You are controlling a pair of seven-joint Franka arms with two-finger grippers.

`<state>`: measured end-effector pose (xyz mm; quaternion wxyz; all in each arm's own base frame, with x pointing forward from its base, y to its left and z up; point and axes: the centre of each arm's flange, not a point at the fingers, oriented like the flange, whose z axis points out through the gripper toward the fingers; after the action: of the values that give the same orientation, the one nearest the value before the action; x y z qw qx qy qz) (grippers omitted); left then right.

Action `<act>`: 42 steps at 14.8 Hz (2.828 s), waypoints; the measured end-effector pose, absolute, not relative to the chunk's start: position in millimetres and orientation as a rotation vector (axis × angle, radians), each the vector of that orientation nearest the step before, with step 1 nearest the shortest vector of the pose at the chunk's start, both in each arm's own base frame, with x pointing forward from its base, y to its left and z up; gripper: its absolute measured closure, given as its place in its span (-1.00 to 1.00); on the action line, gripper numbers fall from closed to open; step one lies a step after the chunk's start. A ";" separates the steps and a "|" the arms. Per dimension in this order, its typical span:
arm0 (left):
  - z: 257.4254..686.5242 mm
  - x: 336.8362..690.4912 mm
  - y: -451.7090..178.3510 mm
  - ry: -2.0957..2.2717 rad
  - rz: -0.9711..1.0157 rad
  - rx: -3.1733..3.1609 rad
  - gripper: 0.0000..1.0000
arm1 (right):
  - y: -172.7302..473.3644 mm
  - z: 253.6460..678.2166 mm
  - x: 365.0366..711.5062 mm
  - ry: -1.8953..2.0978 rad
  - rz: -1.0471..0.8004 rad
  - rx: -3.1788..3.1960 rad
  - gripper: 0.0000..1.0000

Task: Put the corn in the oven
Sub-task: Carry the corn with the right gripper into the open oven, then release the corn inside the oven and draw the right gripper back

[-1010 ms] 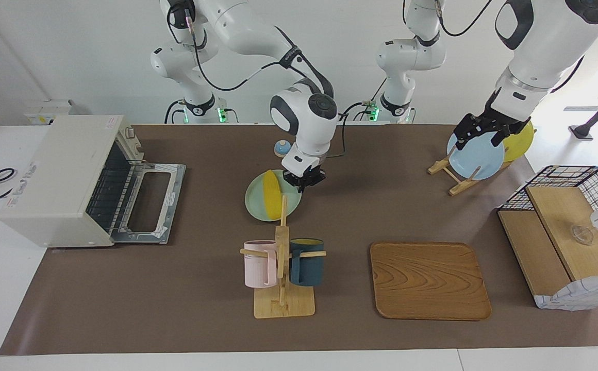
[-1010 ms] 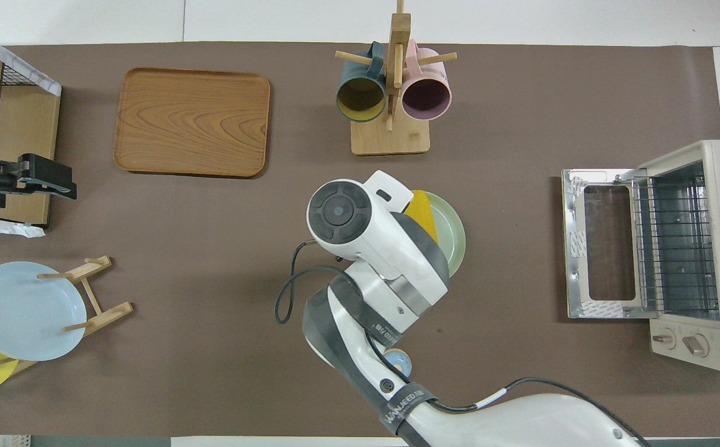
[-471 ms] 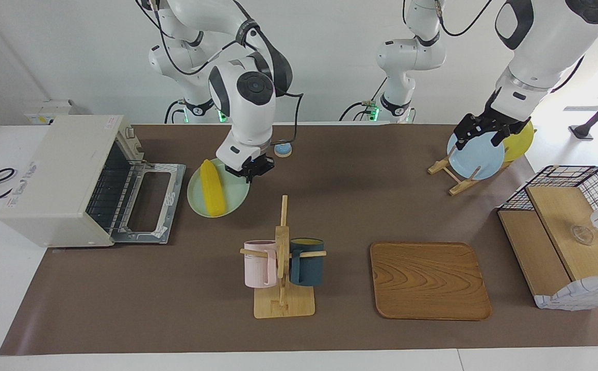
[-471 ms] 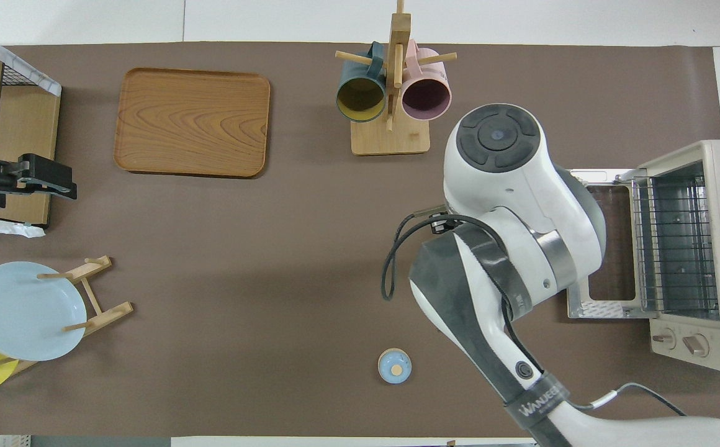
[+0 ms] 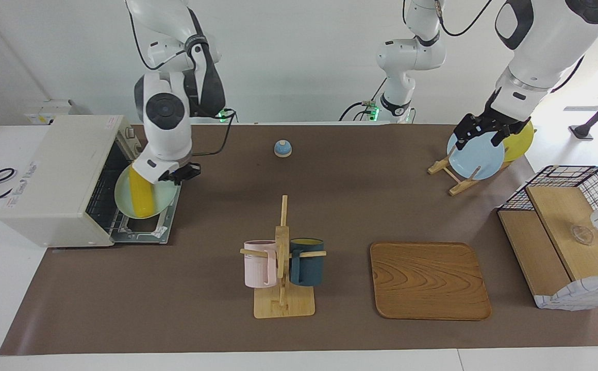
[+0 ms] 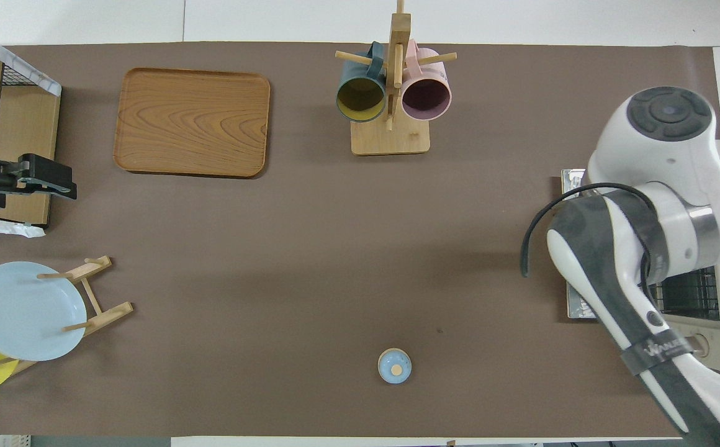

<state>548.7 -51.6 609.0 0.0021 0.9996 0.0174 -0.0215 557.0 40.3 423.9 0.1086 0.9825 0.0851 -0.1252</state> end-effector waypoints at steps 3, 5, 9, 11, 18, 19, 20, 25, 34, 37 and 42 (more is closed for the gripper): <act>609.0 548.7 -51.6 0.055 -0.067 3.136 -1.00 | -20.1 417.4 554.7 0.265 -0.401 2.915 0.96; 609.0 548.7 -51.6 0.055 -0.067 3.136 -1.00 | -34.8 410.0 549.5 0.275 -0.383 2.926 0.96; 609.0 548.7 -51.6 0.055 -0.067 3.136 -1.00 | -57.1 388.7 533.1 0.319 -0.309 2.948 0.96; 609.0 548.7 -51.6 0.055 -0.067 3.136 -1.00 | -62.3 383.1 525.9 0.323 -0.282 2.954 0.96; 609.0 548.7 -51.6 0.055 -0.067 3.136 -1.00 | -57.9 377.4 520.1 0.337 -0.280 2.954 0.44; 609.0 548.7 -51.6 0.055 -0.067 3.136 -1.00 | -54.4 379.6 521.9 0.343 -0.270 2.953 0.44; 609.0 548.7 -51.6 0.055 -0.067 3.136 -1.00 | -47.7 382.7 524.4 0.357 -0.257 2.950 0.42; 609.0 548.7 -51.6 0.055 -0.067 3.136 -1.00 | 32.8 393.3 530.1 0.294 -0.208 2.963 0.51; 609.0 548.7 -51.6 0.055 -0.067 3.136 -1.00 | 47.9 303.5 482.0 0.206 -0.197 3.060 0.98; 609.0 548.7 -51.6 0.055 -0.067 3.136 -1.00 | 46.4 300.4 480.2 0.202 -0.189 3.062 0.98; 609.0 548.7 -51.6 0.055 -0.067 3.136 -1.00 | 29.0 301.0 481.7 0.210 -0.182 3.023 0.98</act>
<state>548.7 -51.6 609.0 0.0021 0.9996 0.0174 -0.0215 481.7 29.0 301.0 0.0528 0.9944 0.0690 -0.0599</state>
